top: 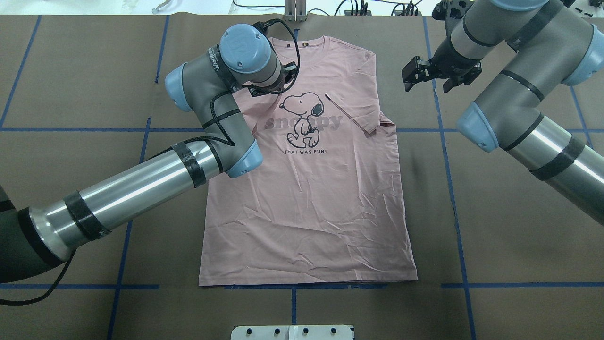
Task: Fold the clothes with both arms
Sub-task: 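Grasp the sleeve nearest the left gripper and fold it over the chest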
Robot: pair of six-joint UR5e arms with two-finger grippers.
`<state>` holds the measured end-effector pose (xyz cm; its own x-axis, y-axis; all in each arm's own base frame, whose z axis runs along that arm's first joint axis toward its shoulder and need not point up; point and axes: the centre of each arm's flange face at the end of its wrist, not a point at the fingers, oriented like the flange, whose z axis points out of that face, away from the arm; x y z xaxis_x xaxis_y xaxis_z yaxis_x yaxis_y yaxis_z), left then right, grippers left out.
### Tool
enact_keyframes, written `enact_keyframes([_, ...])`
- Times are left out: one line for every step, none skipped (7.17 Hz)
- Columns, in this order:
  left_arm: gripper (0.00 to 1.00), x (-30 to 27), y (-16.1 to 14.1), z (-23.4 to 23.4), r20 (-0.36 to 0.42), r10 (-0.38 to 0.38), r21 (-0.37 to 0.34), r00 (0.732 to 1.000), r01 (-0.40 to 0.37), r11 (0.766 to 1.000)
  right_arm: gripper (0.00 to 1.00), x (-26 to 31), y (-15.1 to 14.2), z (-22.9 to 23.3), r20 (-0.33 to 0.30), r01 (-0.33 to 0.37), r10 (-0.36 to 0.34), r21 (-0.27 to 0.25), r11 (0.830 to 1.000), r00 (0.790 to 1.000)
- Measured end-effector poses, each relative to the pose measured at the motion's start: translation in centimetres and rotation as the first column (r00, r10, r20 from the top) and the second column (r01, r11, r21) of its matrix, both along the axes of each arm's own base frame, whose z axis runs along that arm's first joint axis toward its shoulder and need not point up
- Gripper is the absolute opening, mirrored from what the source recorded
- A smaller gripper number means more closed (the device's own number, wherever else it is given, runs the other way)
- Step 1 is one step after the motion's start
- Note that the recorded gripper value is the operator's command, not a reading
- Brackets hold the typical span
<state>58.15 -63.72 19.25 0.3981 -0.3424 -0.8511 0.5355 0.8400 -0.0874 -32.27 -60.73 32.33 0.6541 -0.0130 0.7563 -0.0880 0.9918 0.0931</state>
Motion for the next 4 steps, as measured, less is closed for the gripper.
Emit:
enact_keyframes([1.00,-0.4,0.2,-0.7,-0.024,-0.001,0.023,1.000,0.001,1.000,1.00,0.0,0.0,0.1,-0.002,0.001,-0.001,-0.001,1.000,1.000])
enact_keyframes([1.00,-1.2,0.9,-1.6,-0.056,0.009,0.044,0.998,-0.007,0.999,1.00,-0.1,-0.1,0.2,-0.003,0.000,0.000,-0.004,1.000,1.000])
enact_keyframes([1.00,-2.5,2.5,-1.6,-0.087,0.043,0.051,0.995,-0.039,0.998,1.00,0.0,0.0,0.5,-0.004,-0.003,0.003,-0.011,1.000,1.000])
enact_keyframes([1.00,-4.5,4.8,-0.8,-0.104,0.094,0.051,0.990,-0.089,0.995,1.00,0.1,0.2,0.8,-0.004,-0.010,0.010,-0.022,1.000,1.000])
